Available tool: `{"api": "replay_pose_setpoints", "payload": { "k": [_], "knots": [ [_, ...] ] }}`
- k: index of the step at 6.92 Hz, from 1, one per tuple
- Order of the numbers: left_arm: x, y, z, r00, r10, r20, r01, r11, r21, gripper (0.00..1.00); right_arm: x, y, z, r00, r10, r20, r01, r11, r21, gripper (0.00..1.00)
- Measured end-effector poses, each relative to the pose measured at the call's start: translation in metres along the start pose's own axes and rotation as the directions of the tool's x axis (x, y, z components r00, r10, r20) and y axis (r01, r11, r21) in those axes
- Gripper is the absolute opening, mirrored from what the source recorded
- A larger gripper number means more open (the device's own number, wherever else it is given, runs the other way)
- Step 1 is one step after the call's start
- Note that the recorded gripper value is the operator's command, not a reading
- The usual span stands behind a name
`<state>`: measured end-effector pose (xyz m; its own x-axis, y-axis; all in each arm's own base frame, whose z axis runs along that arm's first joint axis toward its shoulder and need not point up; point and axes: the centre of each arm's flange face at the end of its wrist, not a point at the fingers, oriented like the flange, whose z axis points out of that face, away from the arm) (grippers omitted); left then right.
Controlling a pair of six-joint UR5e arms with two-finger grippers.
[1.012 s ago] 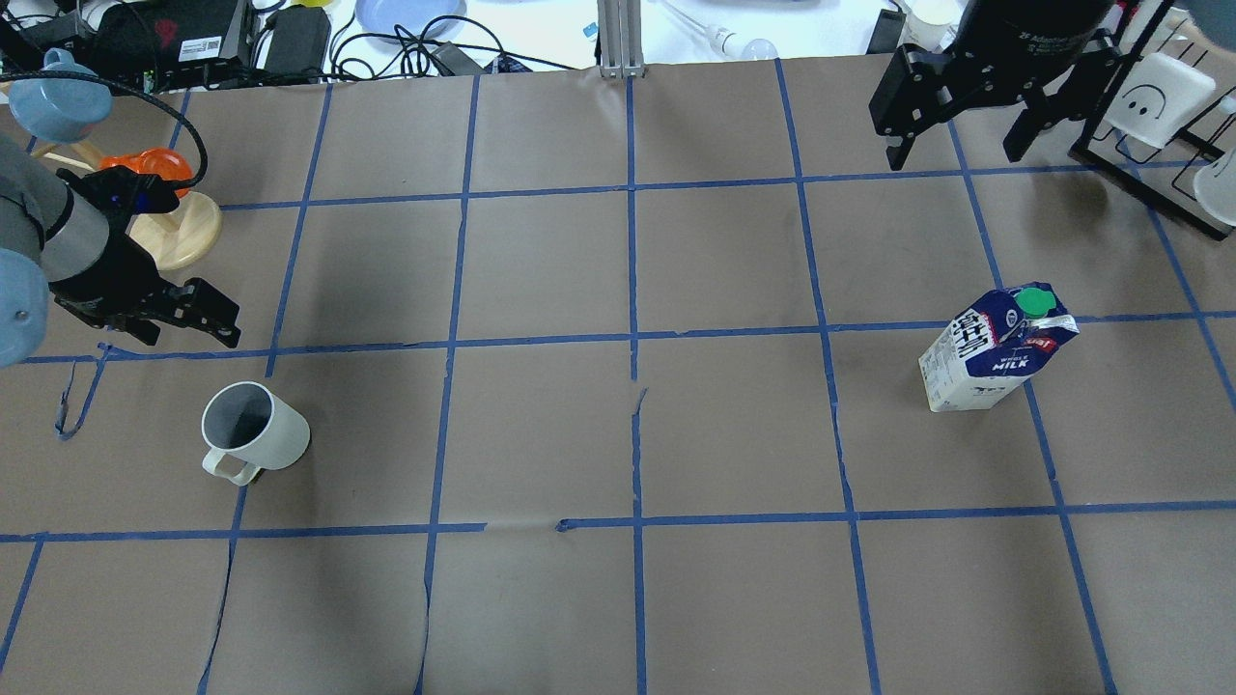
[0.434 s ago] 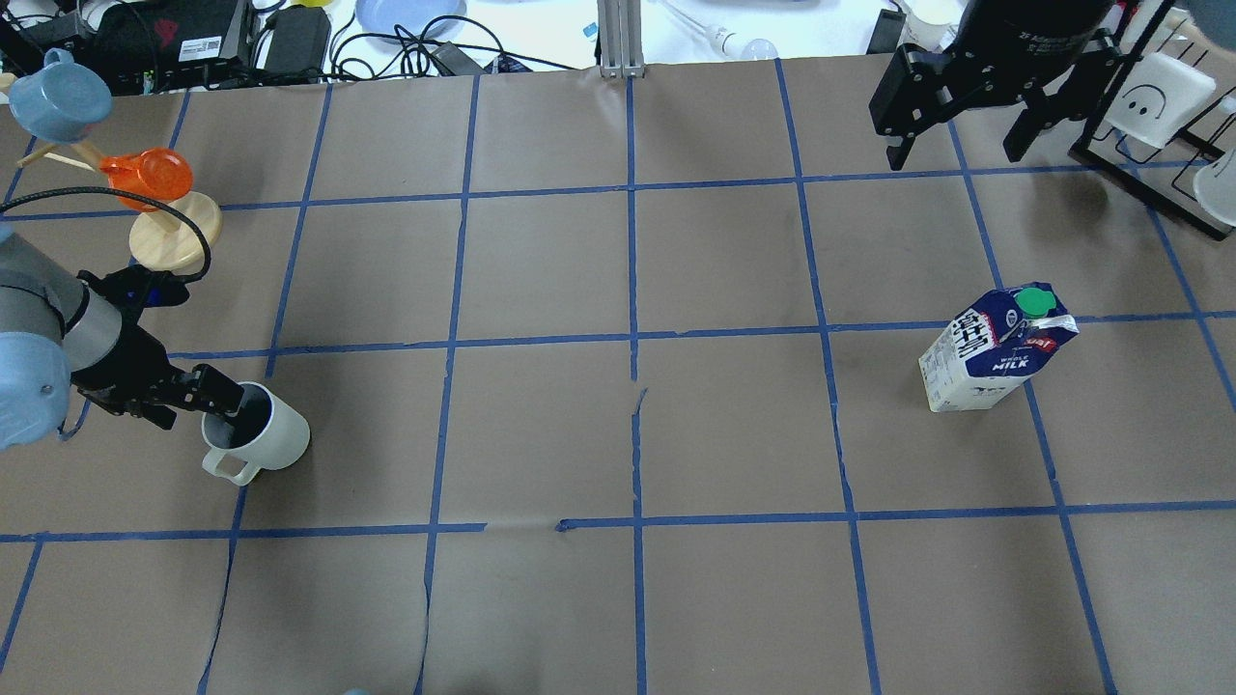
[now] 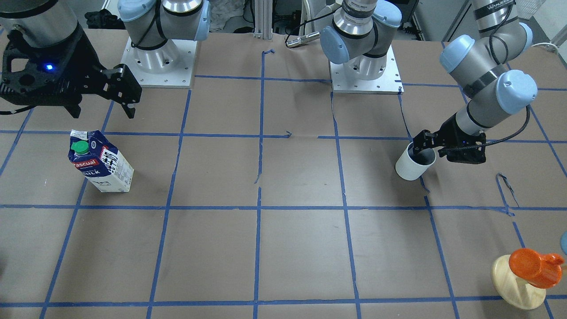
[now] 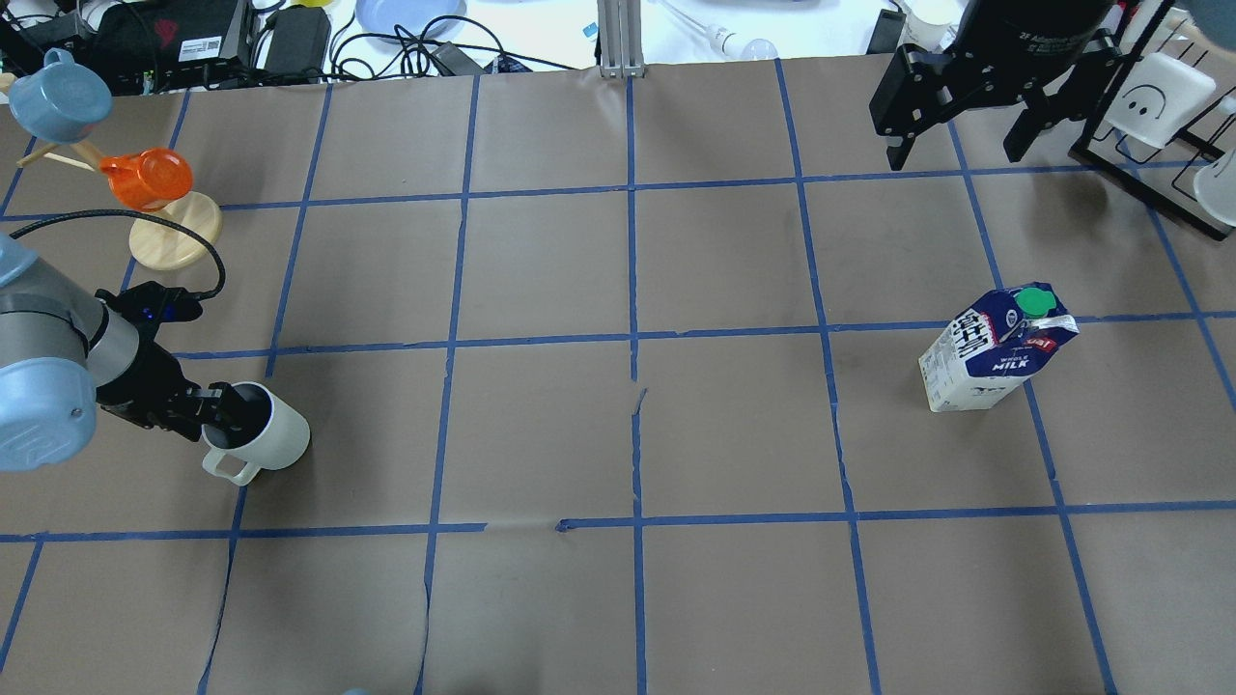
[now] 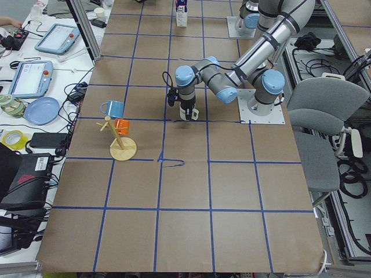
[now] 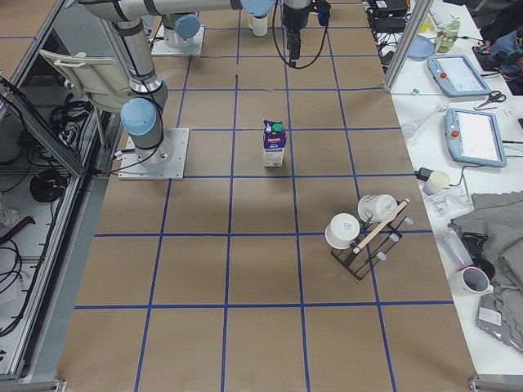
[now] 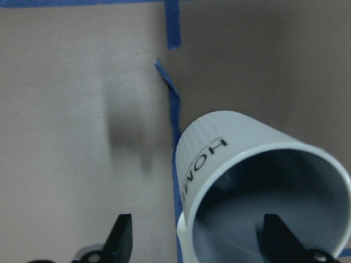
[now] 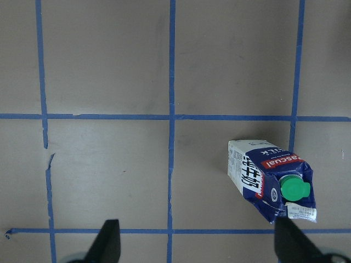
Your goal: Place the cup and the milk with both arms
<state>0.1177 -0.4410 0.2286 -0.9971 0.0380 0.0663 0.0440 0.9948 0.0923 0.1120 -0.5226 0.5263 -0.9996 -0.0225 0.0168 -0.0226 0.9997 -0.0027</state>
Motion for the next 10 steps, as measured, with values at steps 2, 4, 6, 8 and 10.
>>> {"api": "replay_pose_setpoints", "payload": {
  "k": [2, 4, 6, 8, 10],
  "knots": [
    [0.006, -0.014, -0.009, 1.0, -0.002, 0.023, 0.001, 0.999, 0.035, 0.0, 0.0, 0.0, 0.0, 1.0, -0.001, 0.0, 0.001, 1.0, -0.001, 1.0],
    [0.055, -0.046, -0.045, 0.998, -0.023, 0.066, 0.017, 0.996, 0.092, 0.0, 0.005, -0.004, 0.004, 1.0, 0.001, -0.002, -0.001, 1.0, -0.006, 1.0],
    [0.146, -0.075, -0.079, 0.995, -0.068, 0.069, 0.058, 0.989, 0.134, 0.0, 0.039, -0.013, 0.011, 1.0, 0.029, -0.009, -0.029, 0.999, -0.02, 1.0],
    [0.247, -0.077, -0.085, 0.991, -0.126, 0.042, 0.117, 0.98, 0.162, 0.0, 0.111, -0.012, 0.042, 0.999, 0.038, 0.017, -0.037, 0.996, -0.084, 1.0],
    [0.316, -0.066, -0.076, 0.986, -0.165, 0.021, 0.16, 0.973, 0.165, 0.0, 0.141, -0.003, 0.102, 0.999, 0.012, 0.046, -0.005, 0.989, -0.146, 1.0]
  ]
}}
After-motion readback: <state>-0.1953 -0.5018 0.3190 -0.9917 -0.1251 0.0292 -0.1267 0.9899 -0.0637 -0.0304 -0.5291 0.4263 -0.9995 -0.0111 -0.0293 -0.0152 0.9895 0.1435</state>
